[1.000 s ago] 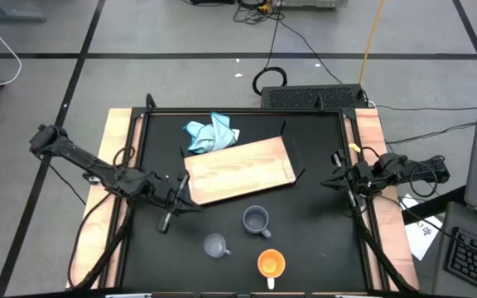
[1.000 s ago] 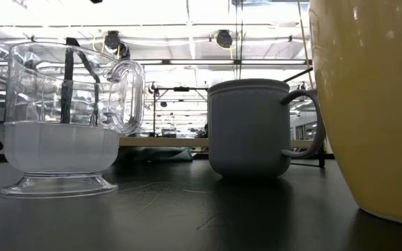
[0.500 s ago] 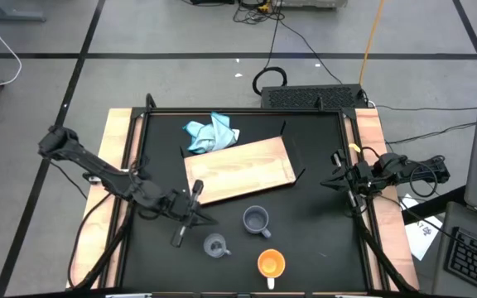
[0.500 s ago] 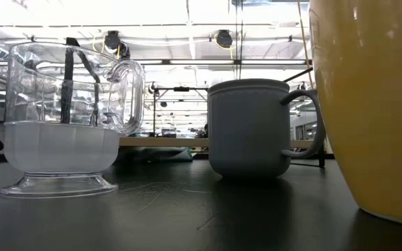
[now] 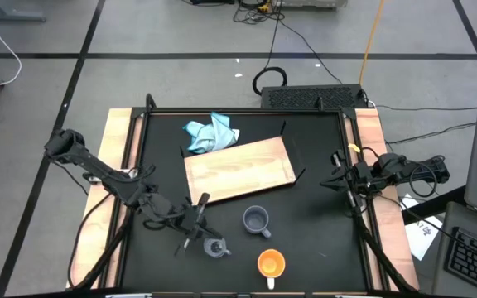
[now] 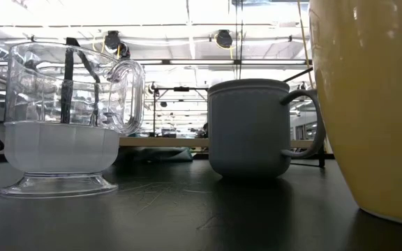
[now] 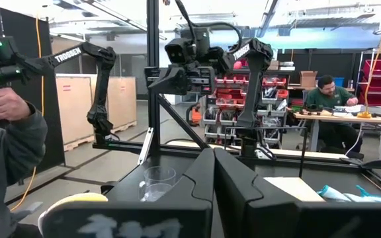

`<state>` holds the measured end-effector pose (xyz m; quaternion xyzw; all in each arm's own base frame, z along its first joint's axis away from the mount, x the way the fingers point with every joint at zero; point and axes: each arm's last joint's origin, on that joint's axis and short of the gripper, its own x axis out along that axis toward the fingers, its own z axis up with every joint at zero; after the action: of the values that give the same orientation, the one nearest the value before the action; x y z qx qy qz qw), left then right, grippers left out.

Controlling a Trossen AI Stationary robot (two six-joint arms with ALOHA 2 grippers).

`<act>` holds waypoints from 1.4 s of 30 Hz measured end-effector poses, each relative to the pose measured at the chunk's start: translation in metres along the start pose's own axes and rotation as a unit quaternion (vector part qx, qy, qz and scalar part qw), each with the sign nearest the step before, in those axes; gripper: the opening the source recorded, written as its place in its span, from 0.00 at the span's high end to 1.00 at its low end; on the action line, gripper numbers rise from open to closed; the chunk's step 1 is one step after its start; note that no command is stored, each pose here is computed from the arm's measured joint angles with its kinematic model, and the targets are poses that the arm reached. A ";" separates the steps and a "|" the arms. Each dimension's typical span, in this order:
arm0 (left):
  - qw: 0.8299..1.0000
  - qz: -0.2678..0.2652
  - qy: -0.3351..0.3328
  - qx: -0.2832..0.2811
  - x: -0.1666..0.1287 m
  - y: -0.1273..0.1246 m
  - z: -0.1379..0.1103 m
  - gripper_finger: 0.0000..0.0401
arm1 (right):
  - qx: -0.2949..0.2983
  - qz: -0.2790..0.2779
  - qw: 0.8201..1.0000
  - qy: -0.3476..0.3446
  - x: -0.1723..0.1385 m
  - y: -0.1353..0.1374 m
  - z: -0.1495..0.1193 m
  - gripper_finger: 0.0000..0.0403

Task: Stack small to large cups/mugs on shelf
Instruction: Put the transparent mug on the shelf

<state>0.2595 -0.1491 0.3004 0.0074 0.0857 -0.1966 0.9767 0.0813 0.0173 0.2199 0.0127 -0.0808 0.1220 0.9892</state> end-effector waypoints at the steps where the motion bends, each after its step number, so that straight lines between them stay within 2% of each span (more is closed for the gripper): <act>1: 1.000 0.001 0.014 -0.004 0.001 0.000 0.001 1.00 | 0.000 0.000 1.000 0.000 0.000 0.000 0.000 1.00; 6: 0.995 0.016 0.091 -0.026 0.009 0.002 0.011 1.00 | 0.000 0.000 1.000 0.000 0.000 0.000 0.000 1.00; 16: 0.979 0.022 0.198 -0.041 0.030 0.001 0.024 1.00 | 0.000 0.000 1.000 0.000 0.000 0.000 0.000 1.00; 25: 0.952 0.016 0.298 -0.063 0.039 0.004 0.006 1.00 | 0.000 0.000 1.000 0.000 0.000 0.000 0.000 1.00; 35: 0.929 0.025 0.342 -0.135 0.047 0.008 -0.010 1.00 | 0.000 0.000 1.000 0.001 0.000 0.000 0.000 1.00; 42: 0.913 0.007 0.376 -0.159 0.055 0.008 -0.024 1.00 | 0.000 0.000 1.000 0.006 0.000 0.000 -0.001 1.00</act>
<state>0.3086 -0.1618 0.2674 -0.0742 0.4768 -0.1561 0.8618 0.0818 0.0174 0.2190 0.0124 -0.0751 0.1218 0.9896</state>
